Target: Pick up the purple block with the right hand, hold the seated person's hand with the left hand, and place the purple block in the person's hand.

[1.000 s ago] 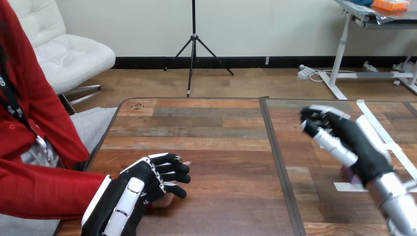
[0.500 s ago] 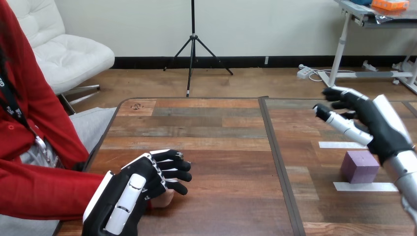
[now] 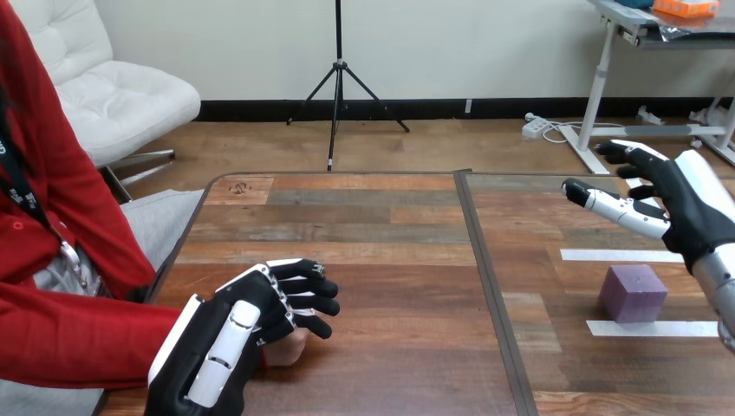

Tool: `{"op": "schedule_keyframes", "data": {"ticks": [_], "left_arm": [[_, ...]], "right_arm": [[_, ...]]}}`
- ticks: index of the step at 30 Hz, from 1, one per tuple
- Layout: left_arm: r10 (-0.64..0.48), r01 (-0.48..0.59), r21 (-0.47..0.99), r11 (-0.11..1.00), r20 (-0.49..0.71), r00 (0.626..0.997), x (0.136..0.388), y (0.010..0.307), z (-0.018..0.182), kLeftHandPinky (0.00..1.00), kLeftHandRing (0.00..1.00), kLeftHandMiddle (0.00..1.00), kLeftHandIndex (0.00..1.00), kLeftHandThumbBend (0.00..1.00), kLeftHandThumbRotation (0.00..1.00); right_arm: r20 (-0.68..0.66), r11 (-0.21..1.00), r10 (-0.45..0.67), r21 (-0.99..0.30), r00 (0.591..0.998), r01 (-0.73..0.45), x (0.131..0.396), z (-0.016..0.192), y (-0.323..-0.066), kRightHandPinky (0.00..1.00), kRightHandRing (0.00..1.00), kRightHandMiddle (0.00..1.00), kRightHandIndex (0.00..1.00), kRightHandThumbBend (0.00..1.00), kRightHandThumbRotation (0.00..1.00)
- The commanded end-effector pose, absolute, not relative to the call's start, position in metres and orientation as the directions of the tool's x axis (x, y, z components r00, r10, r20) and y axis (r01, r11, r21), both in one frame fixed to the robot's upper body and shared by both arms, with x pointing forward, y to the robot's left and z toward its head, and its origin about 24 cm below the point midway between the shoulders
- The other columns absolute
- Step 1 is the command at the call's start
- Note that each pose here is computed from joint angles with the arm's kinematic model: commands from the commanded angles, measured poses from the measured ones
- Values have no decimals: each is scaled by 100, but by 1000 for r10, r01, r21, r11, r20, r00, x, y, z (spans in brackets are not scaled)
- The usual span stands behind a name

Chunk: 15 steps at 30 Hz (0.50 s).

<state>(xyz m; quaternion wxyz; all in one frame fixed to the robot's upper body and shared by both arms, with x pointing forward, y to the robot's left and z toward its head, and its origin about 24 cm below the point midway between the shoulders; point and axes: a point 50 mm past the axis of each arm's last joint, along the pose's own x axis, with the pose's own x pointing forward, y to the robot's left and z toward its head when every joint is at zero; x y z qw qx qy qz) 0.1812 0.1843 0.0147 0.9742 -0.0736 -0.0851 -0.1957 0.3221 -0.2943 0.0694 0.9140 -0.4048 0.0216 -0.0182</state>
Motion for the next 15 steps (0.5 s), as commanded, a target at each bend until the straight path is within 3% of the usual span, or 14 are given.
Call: {"op": "schedule_keyframes", "data": {"ticks": [1,15], "left_arm": [[-376,405,-69,912,255,891,194,183,25,52,62,65,64,48,84],[-373,402,-71,913,257,891,195,184,26,52,62,64,64,47,82]], "right_arm": [[19,629,-77,-775,997,63,340,94,-297,81,88,89,86,86,68],[-54,478,-139,-878,989,19,345,89,-303,71,84,87,86,89,66]]}}
